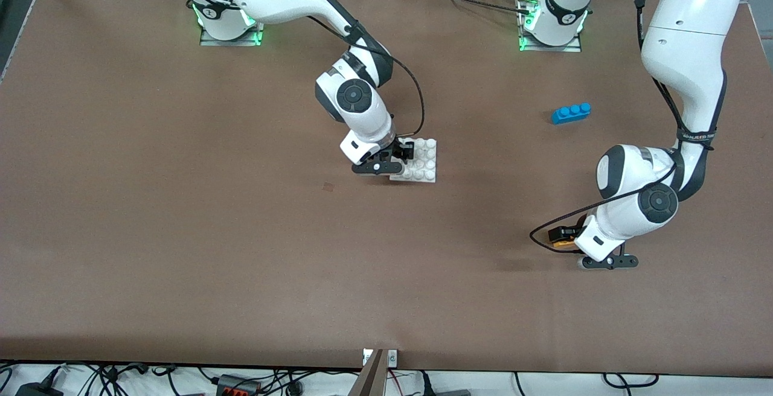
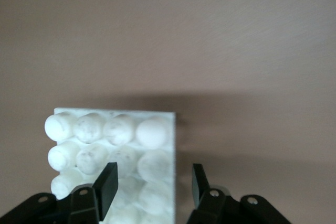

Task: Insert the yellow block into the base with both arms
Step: 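Release the base plate and withdraw the right gripper to rest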

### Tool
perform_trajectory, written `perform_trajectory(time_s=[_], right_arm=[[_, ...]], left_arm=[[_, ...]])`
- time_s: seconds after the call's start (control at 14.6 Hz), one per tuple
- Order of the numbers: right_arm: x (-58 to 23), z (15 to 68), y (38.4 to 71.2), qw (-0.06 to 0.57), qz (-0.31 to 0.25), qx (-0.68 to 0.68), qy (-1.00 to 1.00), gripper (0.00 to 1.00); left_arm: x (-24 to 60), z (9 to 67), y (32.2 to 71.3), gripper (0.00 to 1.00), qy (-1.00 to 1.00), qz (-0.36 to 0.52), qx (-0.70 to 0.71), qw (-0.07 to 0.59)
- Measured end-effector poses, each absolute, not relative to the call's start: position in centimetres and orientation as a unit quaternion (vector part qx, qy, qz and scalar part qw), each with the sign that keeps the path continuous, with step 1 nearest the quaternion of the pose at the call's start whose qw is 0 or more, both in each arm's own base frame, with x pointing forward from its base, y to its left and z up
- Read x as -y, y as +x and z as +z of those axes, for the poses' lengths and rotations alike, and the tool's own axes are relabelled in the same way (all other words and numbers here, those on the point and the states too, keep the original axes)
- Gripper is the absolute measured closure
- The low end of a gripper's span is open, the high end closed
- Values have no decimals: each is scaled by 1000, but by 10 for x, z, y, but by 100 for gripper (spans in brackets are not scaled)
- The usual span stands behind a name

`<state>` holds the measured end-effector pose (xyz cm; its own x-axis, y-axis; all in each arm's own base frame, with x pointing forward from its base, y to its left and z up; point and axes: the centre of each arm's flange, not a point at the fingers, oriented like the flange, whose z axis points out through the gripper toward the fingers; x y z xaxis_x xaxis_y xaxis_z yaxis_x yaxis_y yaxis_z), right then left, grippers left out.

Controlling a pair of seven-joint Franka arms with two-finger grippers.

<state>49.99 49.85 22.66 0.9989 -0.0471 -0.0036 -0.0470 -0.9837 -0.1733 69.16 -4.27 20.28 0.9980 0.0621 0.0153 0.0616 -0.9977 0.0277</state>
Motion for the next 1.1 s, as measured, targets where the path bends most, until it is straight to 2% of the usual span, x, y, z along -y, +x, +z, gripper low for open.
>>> perform_trajectory(time_s=[0.27, 0.41, 0.48, 0.55, 0.75, 1.03, 1.1], right_arm=[[-443, 314, 530, 2, -4, -4, -1000, 29], [-401, 361, 540, -37, 13, 15, -999, 28], [-374, 385, 546, -51, 23, 27, -998, 23], [-346, 408, 552, -59, 33, 35, -997, 23], [-258, 464, 568, -62, 59, 58, -995, 2], [-171, 518, 568, -49, 79, 67, -993, 0], [-156, 529, 562, -48, 88, 66, -993, 0]], left_arm=[[43, 199, 691, 0, 999, 8, -32, 14], [43, 199, 691, 0, 999, 8, -32, 14], [43, 198, 691, 0, 999, 8, -32, 14], [43, 198, 691, 0, 999, 7, -32, 14], [42, 197, 691, 0, 999, 7, -32, 14], [42, 196, 691, 0, 999, 6, -32, 14], [42, 195, 691, 4, 999, 5, -32, 14]])
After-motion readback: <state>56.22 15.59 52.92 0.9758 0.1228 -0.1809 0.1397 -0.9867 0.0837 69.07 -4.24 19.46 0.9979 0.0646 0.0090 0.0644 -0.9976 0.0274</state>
